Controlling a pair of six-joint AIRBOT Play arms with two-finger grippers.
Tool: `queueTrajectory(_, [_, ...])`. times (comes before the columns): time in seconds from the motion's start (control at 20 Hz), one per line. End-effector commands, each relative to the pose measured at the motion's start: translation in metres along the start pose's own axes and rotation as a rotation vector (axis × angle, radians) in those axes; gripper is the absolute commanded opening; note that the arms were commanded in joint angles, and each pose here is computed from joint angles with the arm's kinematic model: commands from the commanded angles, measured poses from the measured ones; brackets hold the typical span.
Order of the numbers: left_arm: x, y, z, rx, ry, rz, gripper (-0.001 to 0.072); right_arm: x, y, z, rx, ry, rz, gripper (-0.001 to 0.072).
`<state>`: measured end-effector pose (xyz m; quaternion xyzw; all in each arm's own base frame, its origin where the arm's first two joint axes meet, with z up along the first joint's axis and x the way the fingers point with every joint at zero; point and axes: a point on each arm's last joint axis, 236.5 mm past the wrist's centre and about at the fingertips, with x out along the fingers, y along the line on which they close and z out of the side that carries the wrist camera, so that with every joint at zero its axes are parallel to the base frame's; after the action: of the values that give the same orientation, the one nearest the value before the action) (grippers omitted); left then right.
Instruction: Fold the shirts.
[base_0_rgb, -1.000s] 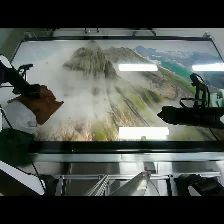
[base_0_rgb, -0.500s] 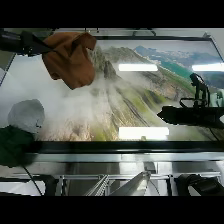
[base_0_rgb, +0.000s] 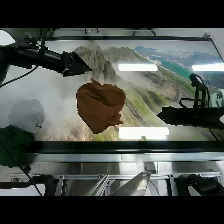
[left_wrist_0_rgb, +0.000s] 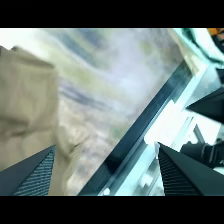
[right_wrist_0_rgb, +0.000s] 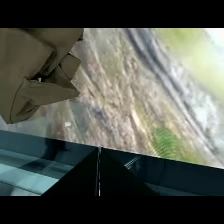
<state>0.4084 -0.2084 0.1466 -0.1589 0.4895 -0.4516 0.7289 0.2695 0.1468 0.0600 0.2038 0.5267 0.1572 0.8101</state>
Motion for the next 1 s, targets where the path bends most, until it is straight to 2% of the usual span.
queueTrajectory(0.0, [-0.011, 0.038, -0.039, -0.065, 0.138, 0.116, 0.0709, 0.004, -0.002, -0.004, -0.023, 0.025, -0.006, 0.0074])
queueTrajectory(0.05, [-0.018, 0.057, -0.052, -0.103, 0.171, 0.175, 0.0709, 0.010, -0.003, -0.002, -0.029, 0.031, -0.004, 0.0324])
queueTrajectory(0.1, [-0.020, 0.073, -0.064, -0.142, 0.186, 0.204, 0.0709, 0.018, -0.001, 0.001, -0.047, 0.037, 0.015, 0.0476])
queueTrajectory(0.3, [-0.002, 0.124, -0.130, -0.360, 0.241, 0.202, 0.0709, 0.072, 0.037, 0.003, -0.082, 0.118, 0.263, 0.0474])
queueTrajectory(0.4, [0.016, 0.143, -0.156, -0.401, 0.242, 0.212, 0.0708, 0.100, 0.059, 0.005, -0.149, 0.122, 0.433, 0.0474])
queueTrajectory(0.5, [0.033, 0.156, -0.172, -0.407, 0.234, 0.238, 0.0707, 0.128, 0.069, 0.006, -0.141, 0.112, 0.537, 0.0474])
queueTrajectory(0.6, [0.046, 0.163, -0.181, -0.398, 0.236, 0.256, 0.0695, 0.157, 0.076, 0.001, -0.092, 0.147, 0.582, 0.0473])
queueTrajectory(0.75, [0.064, 0.169, -0.182, -0.400, 0.239, 0.256, 0.0692, 0.195, 0.097, -0.019, -0.124, 0.242, 0.601, 0.0464])
queueTrajectory(0.95, [0.093, 0.174, -0.175, -0.439, 0.219, 0.169, 0.0691, 0.224, 0.124, -0.027, -0.156, 0.299, 0.624, 0.0463])
